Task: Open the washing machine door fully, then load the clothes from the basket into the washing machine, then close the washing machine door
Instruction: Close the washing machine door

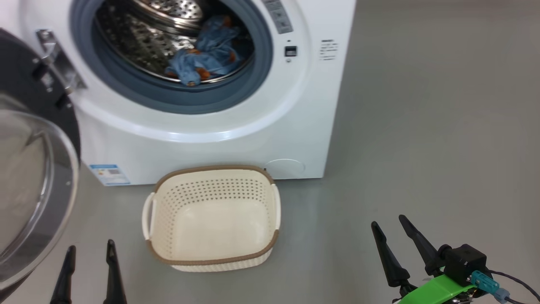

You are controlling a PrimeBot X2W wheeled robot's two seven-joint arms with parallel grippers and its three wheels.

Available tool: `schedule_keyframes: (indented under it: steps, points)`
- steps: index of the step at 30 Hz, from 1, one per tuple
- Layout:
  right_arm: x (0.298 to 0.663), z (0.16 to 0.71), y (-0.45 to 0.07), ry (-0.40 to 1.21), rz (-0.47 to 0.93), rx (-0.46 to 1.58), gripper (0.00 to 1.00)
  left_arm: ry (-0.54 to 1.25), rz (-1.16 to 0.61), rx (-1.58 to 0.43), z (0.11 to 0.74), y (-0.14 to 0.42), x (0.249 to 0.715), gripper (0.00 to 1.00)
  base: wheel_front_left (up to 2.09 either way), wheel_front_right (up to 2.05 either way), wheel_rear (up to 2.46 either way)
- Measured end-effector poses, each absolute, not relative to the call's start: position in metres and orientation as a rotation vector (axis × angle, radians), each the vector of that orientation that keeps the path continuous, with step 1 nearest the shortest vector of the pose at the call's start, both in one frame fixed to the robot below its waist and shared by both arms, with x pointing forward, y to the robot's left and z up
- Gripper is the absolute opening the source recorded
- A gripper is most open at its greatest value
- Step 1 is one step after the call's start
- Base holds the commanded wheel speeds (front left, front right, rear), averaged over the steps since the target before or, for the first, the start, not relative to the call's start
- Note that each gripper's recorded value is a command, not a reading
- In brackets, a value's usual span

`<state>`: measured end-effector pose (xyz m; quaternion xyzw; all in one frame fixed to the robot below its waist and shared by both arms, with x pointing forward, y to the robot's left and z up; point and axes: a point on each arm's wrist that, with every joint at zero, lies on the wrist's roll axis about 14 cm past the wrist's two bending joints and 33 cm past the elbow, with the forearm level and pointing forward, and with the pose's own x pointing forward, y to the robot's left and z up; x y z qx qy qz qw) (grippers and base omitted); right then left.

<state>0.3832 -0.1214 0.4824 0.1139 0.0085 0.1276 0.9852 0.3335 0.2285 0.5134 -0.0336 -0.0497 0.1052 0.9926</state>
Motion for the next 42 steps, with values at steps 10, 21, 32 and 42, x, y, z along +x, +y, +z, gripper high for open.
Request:
schedule_keyframes:
  steps: [10,21,32,42]
  points:
    - [0.397,0.479,-0.083,0.034,0.368,0.235,1.00,-0.107,0.339,-0.056,0.517,0.264,0.306,1.00,0.00,0.00,0.00]
    - [0.407,0.472,-0.040,0.061,0.493,0.232,1.00,-0.118,0.482,-0.063,0.520,0.295,0.276,1.00,0.00,0.00,0.00]
    - [0.410,0.469,-0.006,0.074,0.591,0.228,1.00,-0.120,0.602,-0.065,0.522,0.318,0.246,1.00,0.00,0.00,0.00]
    - [0.411,0.471,0.010,0.072,0.645,0.215,1.00,-0.132,0.670,-0.073,0.524,0.330,0.227,1.00,0.00,0.00,0.00]
